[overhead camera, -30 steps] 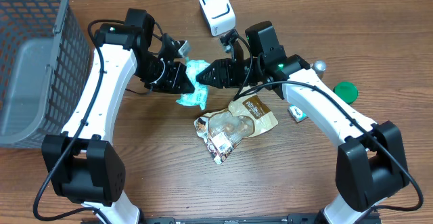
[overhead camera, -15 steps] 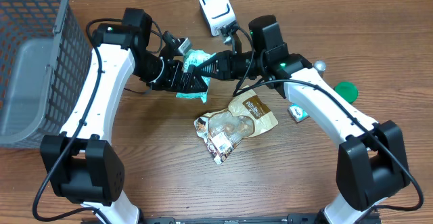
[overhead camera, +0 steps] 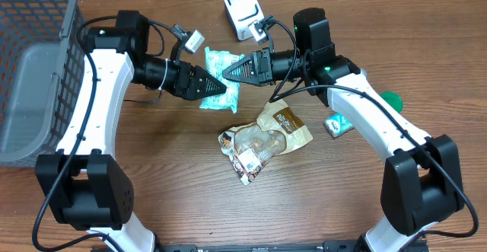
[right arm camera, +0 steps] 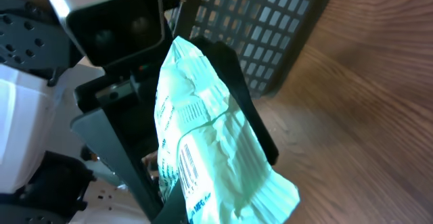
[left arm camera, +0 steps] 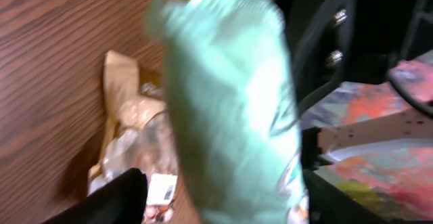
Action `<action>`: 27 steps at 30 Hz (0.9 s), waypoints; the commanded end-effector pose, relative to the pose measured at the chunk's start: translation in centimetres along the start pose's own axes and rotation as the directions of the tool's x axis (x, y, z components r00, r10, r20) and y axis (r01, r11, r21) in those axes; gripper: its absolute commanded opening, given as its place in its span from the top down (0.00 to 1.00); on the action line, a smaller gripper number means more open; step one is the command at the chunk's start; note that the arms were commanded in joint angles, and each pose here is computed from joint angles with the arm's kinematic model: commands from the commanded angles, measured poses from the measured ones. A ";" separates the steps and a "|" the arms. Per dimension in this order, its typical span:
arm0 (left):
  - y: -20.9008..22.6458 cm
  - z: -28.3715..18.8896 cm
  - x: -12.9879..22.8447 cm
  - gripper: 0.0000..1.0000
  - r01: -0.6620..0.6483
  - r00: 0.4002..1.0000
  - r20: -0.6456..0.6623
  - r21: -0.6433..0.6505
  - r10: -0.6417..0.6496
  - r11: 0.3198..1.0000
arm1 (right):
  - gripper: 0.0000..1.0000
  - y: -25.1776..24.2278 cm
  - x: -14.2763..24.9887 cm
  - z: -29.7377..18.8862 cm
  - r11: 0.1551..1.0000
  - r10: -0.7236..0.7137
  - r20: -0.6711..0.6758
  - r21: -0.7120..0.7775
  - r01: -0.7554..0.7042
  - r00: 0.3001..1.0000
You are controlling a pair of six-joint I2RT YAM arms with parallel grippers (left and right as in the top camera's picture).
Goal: Scan the item barcode
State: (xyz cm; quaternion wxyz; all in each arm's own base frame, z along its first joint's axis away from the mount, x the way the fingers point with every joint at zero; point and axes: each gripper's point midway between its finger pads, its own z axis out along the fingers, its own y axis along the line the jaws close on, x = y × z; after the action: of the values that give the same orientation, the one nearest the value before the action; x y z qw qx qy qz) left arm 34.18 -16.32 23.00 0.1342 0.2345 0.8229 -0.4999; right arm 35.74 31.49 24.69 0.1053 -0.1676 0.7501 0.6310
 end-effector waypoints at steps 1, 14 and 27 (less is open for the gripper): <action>-2.0 -0.5 -1.3 0.36 -0.072 0.995 0.071 0.090 0.066 0.993 | 0.96 1.0 0.1 -0.2 0.999 -0.009 -0.016 -0.032 0.009 1.000; -1.2 -0.5 -0.4 0.96 -0.045 0.999 0.026 0.041 0.044 0.998 | 0.62 -1.1 -1.7 -0.4 0.996 -0.024 0.087 0.090 0.016 0.996; 10.4 -3.9 -0.6 0.96 0.200 0.974 0.054 -0.666 -0.221 0.718 | 0.09 -9.3 2.5 -4.0 0.886 0.148 0.072 0.433 -0.164 0.986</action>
State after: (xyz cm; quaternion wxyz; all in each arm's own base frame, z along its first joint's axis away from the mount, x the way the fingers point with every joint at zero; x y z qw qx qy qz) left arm 38.37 -11.93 17.90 0.1358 0.1655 0.9275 -0.3065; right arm 36.78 27.31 17.84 0.0715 -0.0508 0.8518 0.5165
